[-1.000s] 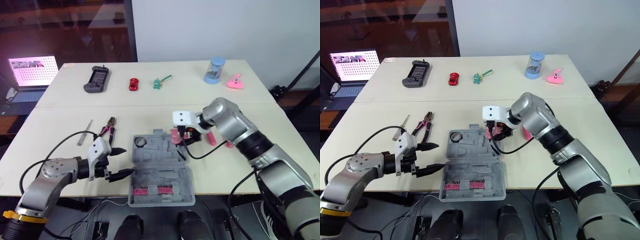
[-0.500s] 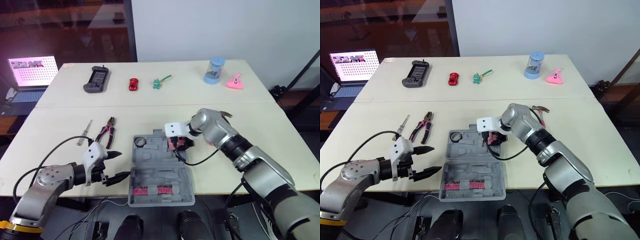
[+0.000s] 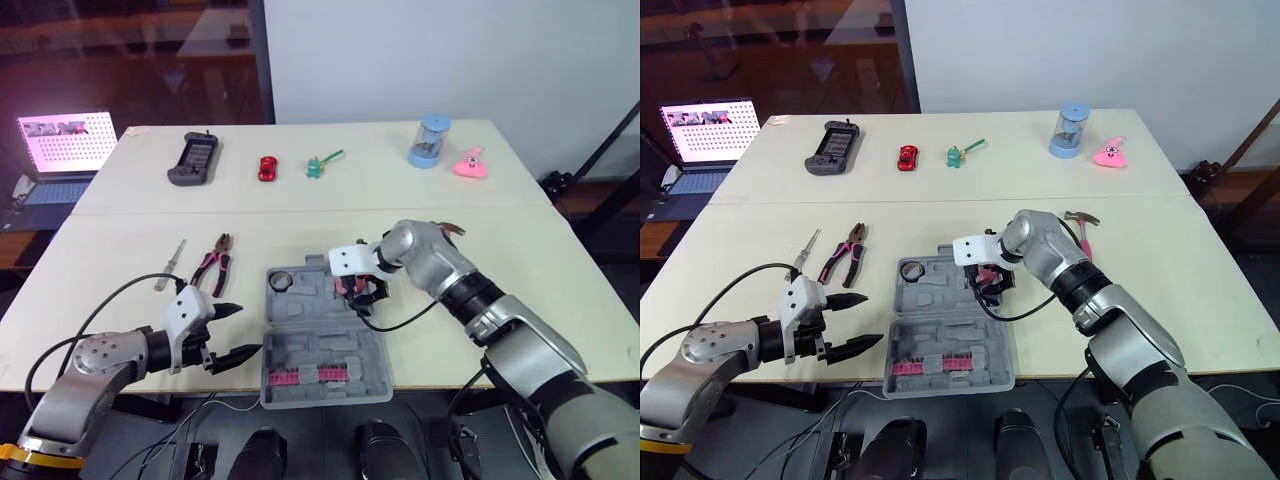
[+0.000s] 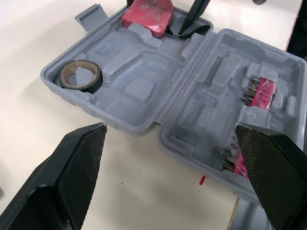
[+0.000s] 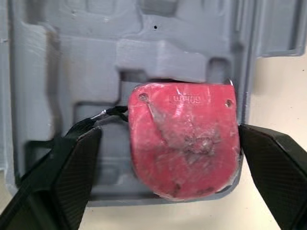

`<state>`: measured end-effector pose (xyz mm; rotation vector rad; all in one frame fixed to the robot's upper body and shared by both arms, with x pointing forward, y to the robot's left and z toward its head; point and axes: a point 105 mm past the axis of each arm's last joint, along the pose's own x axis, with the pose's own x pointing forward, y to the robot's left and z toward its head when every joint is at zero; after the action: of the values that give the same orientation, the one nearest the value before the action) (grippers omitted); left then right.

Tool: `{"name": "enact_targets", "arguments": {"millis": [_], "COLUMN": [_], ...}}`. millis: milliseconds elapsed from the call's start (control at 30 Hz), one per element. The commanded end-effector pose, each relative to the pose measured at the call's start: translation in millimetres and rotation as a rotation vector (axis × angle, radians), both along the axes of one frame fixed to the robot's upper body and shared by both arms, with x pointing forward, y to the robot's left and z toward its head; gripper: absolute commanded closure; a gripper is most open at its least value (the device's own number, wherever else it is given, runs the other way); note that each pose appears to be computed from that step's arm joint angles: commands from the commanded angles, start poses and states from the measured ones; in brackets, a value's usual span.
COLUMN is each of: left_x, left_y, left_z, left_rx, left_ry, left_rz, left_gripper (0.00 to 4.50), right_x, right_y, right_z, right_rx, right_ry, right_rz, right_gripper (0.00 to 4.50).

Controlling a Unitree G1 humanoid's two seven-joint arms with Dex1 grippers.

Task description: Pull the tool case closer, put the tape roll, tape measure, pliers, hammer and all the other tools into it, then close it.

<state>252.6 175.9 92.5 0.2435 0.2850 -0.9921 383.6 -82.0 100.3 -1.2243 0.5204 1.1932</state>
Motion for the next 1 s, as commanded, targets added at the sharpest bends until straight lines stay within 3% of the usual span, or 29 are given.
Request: {"name": "enact_targets", "arguments": {"millis": [33,267,333,433,533,700,1000], "left_x": [-0.4,4.8,7.2,10.2,12.2,14.9,15.6], "left_y": [1.7,0.1,-2.5,-4.9,-5.4,-5.7,-5.0], "left_z": [5.3,7.4,9.8,13.6,15.5,17.8,19.1], "left_rx": [0.021,0.015,-0.002,-0.022,-0.027,-0.029,-0.024], "left_ry": [-0.029,-0.043,-0.054,-0.069,-0.075,-0.08,-0.079], "left_rz": [-0.019,-0.029,-0.037,-0.047,-0.052,-0.06,-0.065], "left_gripper": [0.0,0.0,0.0,0.0,0.0,0.0,0.0], "right_x": [-4.3,-23.7,-24.8,-26.5,-26.5,-22.1,-7.4], "right_y": [3.1,-4.3,-0.8,-6.8,-13.4,-18.9,-26.6], "right_z": [29.3,46.7,64.4,70.6,65.0,54.6,14.5], "right_rx": [0.085,0.353,0.532,0.622,0.667,0.698,0.658], "right_ry": [-0.043,-0.004,-0.076,-0.091,0.012,0.033,0.077], "right_rz": [0.007,-0.05,-0.027,-0.026,-0.072,-0.086,-0.16], "right_gripper": [0.02,0.02,0.02,0.02,0.87,3.47,3.47]}}
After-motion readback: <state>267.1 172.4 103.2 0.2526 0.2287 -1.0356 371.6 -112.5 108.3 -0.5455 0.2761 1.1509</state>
